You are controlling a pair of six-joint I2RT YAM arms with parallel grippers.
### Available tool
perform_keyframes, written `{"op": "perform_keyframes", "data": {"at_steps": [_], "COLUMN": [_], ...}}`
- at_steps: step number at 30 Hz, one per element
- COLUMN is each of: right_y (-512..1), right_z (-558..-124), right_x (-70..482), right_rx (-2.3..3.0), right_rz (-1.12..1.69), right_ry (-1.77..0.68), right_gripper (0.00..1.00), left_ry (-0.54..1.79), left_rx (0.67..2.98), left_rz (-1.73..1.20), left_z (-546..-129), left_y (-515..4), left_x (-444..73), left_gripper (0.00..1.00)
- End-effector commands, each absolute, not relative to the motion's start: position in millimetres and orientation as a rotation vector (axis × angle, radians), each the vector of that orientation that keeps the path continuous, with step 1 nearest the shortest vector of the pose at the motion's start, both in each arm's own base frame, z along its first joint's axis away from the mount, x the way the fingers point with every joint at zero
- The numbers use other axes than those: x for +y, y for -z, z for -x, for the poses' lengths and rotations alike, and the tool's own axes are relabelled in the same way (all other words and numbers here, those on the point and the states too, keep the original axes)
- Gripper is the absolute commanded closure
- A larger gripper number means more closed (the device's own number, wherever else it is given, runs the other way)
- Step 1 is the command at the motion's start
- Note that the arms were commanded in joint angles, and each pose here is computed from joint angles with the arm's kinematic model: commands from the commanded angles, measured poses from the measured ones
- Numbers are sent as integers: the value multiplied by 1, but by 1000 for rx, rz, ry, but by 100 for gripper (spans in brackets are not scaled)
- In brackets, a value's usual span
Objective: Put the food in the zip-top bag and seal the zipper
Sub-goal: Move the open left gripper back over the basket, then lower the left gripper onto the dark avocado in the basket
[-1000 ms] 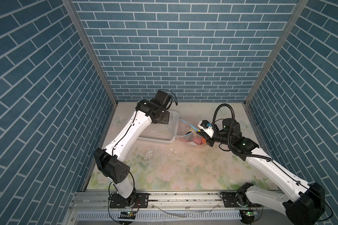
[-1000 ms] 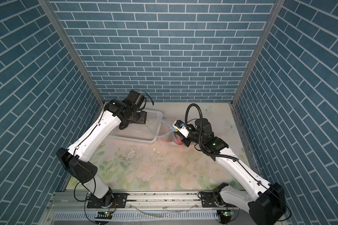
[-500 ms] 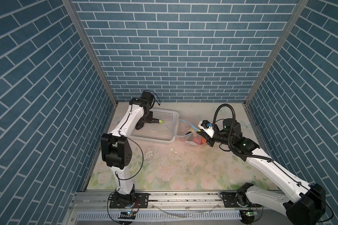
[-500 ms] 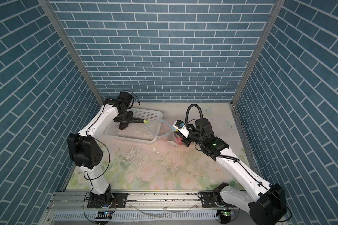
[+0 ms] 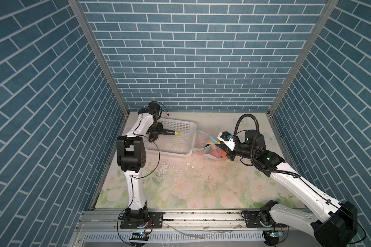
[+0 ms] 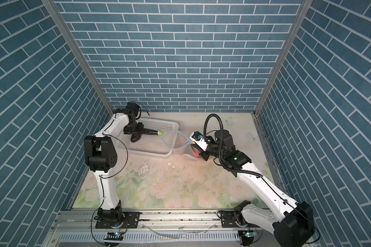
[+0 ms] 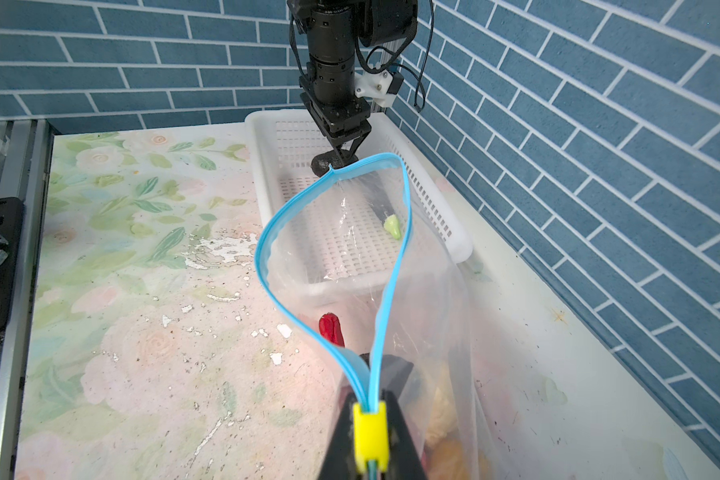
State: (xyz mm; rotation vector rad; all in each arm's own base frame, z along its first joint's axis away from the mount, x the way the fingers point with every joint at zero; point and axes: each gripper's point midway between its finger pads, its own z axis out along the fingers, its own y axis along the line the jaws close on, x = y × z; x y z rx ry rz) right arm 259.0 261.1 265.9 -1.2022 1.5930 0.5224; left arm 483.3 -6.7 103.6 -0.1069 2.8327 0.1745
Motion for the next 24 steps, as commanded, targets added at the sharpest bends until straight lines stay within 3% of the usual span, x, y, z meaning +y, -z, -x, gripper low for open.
{"op": "perform_keyframes", "data": {"at_steps": [1,24], "right_y": [-279,-276], "right_z": [-255,-258], "right_x": [265,262], "right_rx": [1518,1541], "right_rz": [1216,1194], "right_ry": [-529,-510], "right_gripper": [100,100], "left_ry": [-123,-121], "left_rx": [2825,2947], "left_rz": [100,141], "left_z": [-495,-501], "left_y": [-102,-50], "left_x": [-5,2], "left_gripper": [31,35]}}
